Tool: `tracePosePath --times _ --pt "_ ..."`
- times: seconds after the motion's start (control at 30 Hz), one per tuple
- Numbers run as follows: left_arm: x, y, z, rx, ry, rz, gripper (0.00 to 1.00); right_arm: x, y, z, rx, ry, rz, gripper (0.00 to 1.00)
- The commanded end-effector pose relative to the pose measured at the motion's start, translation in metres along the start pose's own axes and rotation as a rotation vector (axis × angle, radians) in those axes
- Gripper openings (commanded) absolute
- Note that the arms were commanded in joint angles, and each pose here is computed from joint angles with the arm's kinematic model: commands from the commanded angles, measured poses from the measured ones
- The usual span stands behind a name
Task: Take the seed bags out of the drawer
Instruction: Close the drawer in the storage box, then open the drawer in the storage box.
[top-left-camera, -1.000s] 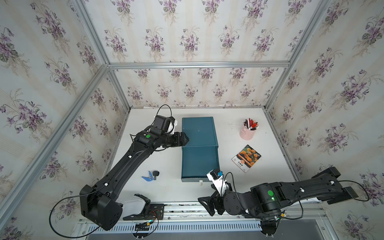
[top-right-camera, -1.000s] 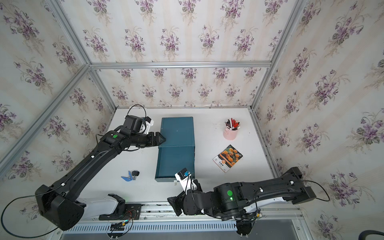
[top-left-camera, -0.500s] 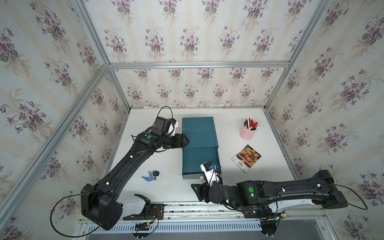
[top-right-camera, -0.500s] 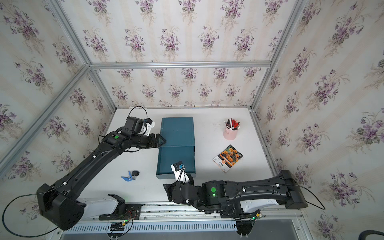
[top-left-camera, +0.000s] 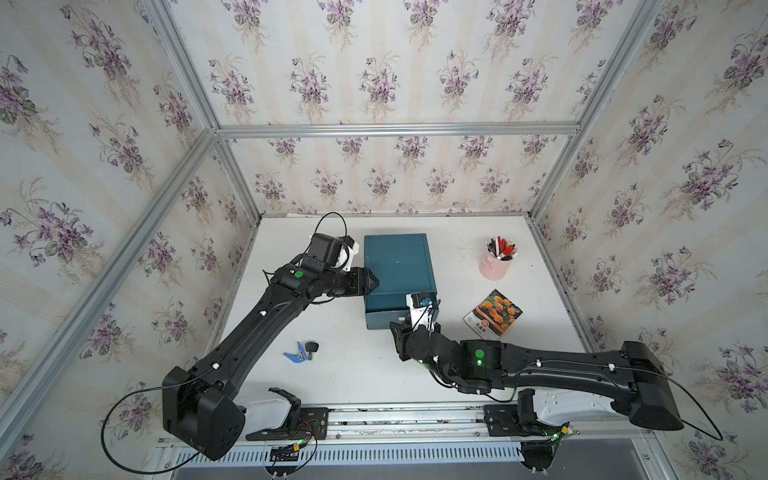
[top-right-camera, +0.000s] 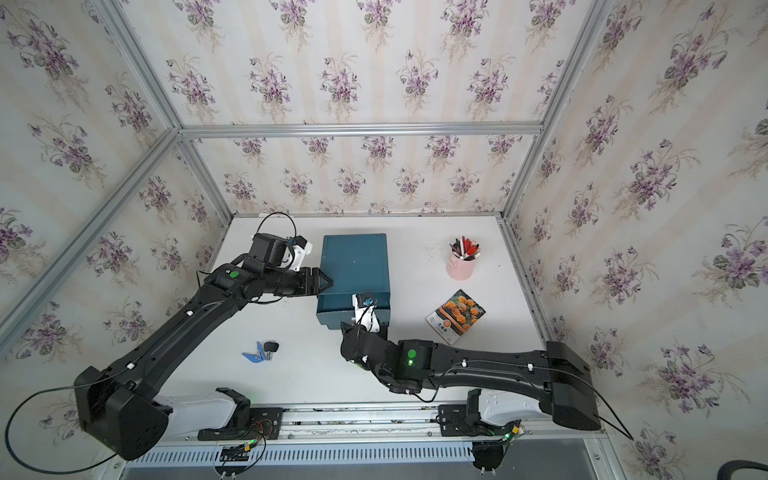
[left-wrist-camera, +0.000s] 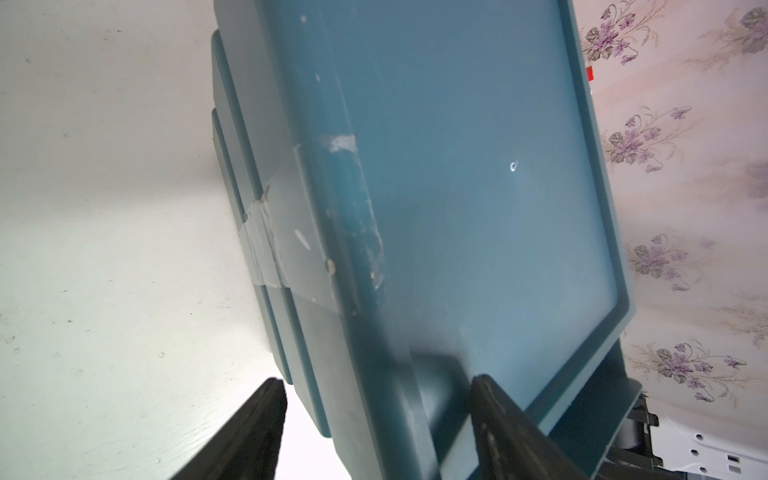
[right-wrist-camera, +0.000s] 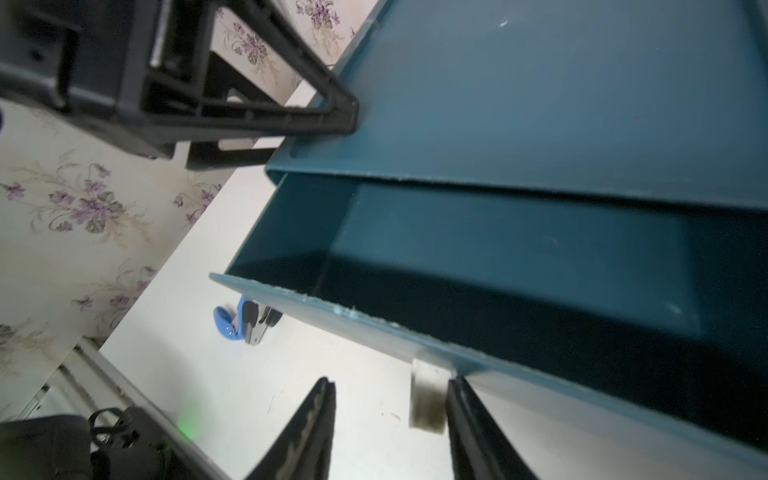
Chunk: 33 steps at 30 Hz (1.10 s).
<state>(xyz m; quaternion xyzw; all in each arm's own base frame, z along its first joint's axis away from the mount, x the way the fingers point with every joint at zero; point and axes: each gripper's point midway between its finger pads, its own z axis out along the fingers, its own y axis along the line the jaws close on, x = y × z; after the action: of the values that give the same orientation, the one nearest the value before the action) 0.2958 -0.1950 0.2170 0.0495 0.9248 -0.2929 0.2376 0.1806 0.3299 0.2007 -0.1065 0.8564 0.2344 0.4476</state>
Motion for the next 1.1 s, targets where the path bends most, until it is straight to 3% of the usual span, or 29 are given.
tracePosePath --times 0.0,0.17,0.43,0.63,0.77,0.9,1.07 --pt "0.013 0.014 0.003 -0.062 0.053 0.003 0.71 -0.021 0.004 0.008 0.008 -0.061 0.015 0.43" --pt "0.014 0.015 0.003 -0.065 0.055 0.006 0.70 -0.031 -0.009 0.027 0.066 -0.066 0.043 0.29" --pt "0.015 0.015 0.003 -0.063 0.056 0.013 0.69 -0.036 -0.016 0.036 0.117 -0.082 0.067 0.29" --pt "0.008 0.012 -0.002 -0.051 0.027 -0.001 0.71 -0.028 -0.017 0.025 0.114 -0.058 0.091 0.45" --pt "-0.008 0.001 -0.007 -0.003 -0.023 -0.042 0.73 -0.005 -0.013 0.009 0.001 -0.015 0.178 0.62" --pt "-0.021 -0.008 -0.007 0.034 -0.061 -0.062 0.73 0.022 -0.015 0.008 -0.132 0.045 0.318 0.66" --pt "-0.029 -0.007 -0.001 0.039 -0.070 -0.080 0.73 0.029 -0.016 0.014 -0.256 0.006 0.452 0.71"
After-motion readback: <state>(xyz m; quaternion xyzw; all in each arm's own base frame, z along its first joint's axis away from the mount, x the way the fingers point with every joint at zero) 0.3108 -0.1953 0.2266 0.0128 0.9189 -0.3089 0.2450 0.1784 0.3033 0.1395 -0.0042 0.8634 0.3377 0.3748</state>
